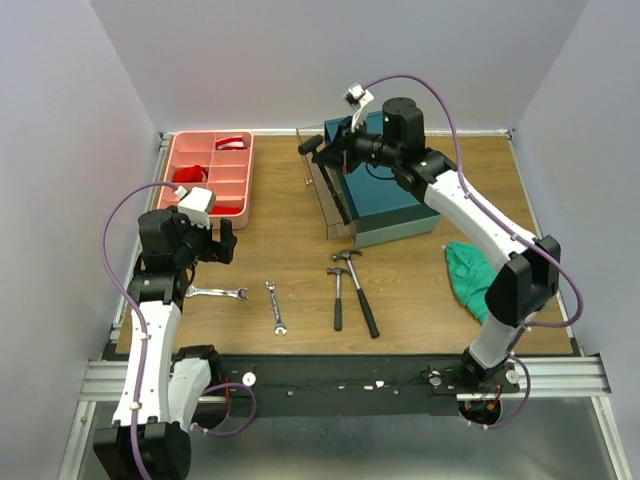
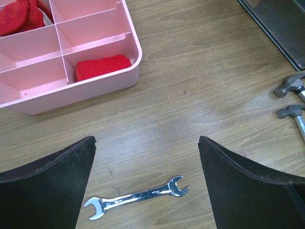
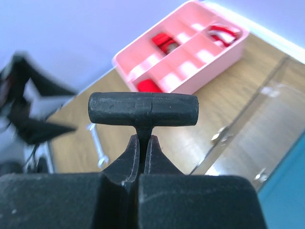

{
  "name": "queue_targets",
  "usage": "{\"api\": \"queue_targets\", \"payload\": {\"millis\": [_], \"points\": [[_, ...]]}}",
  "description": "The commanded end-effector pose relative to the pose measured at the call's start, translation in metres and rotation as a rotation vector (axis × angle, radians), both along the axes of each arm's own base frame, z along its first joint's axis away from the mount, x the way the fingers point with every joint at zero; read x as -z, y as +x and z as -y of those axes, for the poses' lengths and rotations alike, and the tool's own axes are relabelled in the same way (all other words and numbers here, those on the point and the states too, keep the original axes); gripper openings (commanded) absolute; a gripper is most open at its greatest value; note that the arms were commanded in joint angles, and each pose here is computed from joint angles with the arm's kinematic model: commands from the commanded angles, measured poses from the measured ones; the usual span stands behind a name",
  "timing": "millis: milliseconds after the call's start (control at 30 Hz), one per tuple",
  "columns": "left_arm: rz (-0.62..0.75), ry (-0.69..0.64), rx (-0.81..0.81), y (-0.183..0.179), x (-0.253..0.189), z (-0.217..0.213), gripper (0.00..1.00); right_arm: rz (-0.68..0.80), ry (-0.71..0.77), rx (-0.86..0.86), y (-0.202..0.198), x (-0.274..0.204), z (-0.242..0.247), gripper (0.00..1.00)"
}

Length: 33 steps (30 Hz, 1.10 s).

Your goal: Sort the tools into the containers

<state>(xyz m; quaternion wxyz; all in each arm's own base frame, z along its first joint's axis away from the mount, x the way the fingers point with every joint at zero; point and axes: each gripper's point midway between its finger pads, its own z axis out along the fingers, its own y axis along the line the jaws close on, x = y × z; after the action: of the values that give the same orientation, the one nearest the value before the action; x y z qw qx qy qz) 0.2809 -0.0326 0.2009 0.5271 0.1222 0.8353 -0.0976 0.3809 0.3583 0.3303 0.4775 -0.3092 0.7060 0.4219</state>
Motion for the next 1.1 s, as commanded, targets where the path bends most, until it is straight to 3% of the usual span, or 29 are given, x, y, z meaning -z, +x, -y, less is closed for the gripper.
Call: {"api": "queue_targets", "payload": {"millis": [0, 133, 200, 433, 800, 900, 933, 1067], "points": [[-0.029, -0.033, 0.002, -0.007, 0.008, 0.003, 0.99, -0.031, 0.073, 0.197, 0.057, -0.009, 0.005, 0.0], [-0.039, -0.047, 0.0, -0.002, 0.009, 0.004, 0.99, -0.079, 0.028, 0.264, 0.092, 0.013, 0.0, 0.01], [-0.042, -0.051, -0.003, 0.0, 0.009, 0.003, 0.99, -0.162, -0.027, 0.28, 0.103, 0.048, -0.004, 0.01], [-0.052, -0.057, -0.009, 0.003, 0.012, 0.003, 0.99, -0.239, -0.078, 0.338, 0.117, 0.093, -0.004, 0.01], [-0.061, -0.064, -0.013, 0.003, 0.016, 0.003, 0.99, -0.372, -0.082, 0.211, 0.097, 0.135, -0.016, 0.01], [-0.06, -0.065, -0.015, 0.003, 0.015, 0.003, 0.99, -0.383, -0.085, 0.203, 0.096, 0.14, -0.018, 0.23], [-0.061, -0.064, -0.013, 0.003, 0.015, 0.003, 0.99, -0.382, -0.092, 0.212, 0.097, 0.141, -0.016, 0.42], [-0.047, -0.062, -0.014, 0.006, 0.008, 0.003, 0.99, -0.351, -0.097, 0.259, 0.099, 0.117, 0.001, 0.56]]}}
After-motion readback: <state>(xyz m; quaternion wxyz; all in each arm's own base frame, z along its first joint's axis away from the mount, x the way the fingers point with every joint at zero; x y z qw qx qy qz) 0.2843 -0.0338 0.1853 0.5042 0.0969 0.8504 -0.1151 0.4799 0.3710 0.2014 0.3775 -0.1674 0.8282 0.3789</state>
